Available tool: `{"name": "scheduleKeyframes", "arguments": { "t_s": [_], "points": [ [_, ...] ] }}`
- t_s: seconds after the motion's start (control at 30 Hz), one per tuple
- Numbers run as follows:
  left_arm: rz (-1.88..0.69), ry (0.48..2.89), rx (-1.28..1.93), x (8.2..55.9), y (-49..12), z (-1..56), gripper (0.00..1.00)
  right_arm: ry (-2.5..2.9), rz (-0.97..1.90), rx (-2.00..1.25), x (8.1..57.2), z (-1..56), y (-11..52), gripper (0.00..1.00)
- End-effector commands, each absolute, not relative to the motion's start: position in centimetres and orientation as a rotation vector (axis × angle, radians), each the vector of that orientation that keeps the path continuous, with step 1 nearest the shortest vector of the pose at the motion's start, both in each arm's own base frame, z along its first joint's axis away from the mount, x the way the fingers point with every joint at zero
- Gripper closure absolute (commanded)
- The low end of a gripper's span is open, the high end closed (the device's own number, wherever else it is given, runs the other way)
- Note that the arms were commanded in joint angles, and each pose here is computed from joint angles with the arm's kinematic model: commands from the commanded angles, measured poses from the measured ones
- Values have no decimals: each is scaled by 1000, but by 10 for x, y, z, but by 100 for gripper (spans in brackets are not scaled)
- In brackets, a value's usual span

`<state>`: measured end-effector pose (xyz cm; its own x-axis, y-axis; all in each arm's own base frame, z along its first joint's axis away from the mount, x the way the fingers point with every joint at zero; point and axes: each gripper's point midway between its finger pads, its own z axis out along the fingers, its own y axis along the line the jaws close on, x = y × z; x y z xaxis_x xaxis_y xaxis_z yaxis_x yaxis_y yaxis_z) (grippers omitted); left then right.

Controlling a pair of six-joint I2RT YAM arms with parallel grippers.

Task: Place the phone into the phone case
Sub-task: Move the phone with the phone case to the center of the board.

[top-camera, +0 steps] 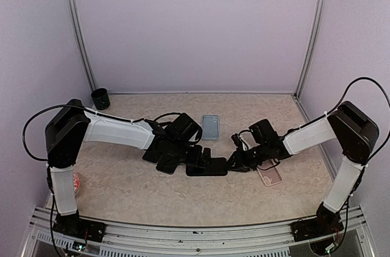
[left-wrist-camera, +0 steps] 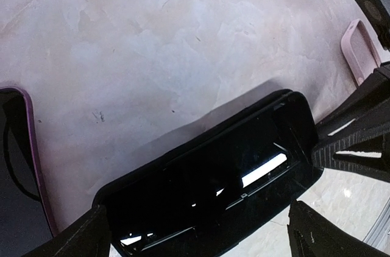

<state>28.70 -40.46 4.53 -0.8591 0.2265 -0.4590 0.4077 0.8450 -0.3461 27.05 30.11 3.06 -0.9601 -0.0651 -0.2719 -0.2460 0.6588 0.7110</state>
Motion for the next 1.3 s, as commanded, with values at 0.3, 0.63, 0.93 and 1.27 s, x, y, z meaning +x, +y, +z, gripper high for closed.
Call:
{"name": "scheduleKeyframes", "arguments": {
  "t_s": [0.3,0.63,0.93,1.27],
  "points": [
    [-543,2676,484,286,-397,35,1,2612,1417,-470,215,56,324,77],
    [-583,2640,525,285,-414,51,1,2562,1227,-300,247,73,287,76],
    [-605,2611,613,271,-439,58,1,2637,1049,-262,255,49,274,73],
    [-554,2631,603,268,-436,48,1,2637,1114,-324,254,36,298,85]
  ]
}}
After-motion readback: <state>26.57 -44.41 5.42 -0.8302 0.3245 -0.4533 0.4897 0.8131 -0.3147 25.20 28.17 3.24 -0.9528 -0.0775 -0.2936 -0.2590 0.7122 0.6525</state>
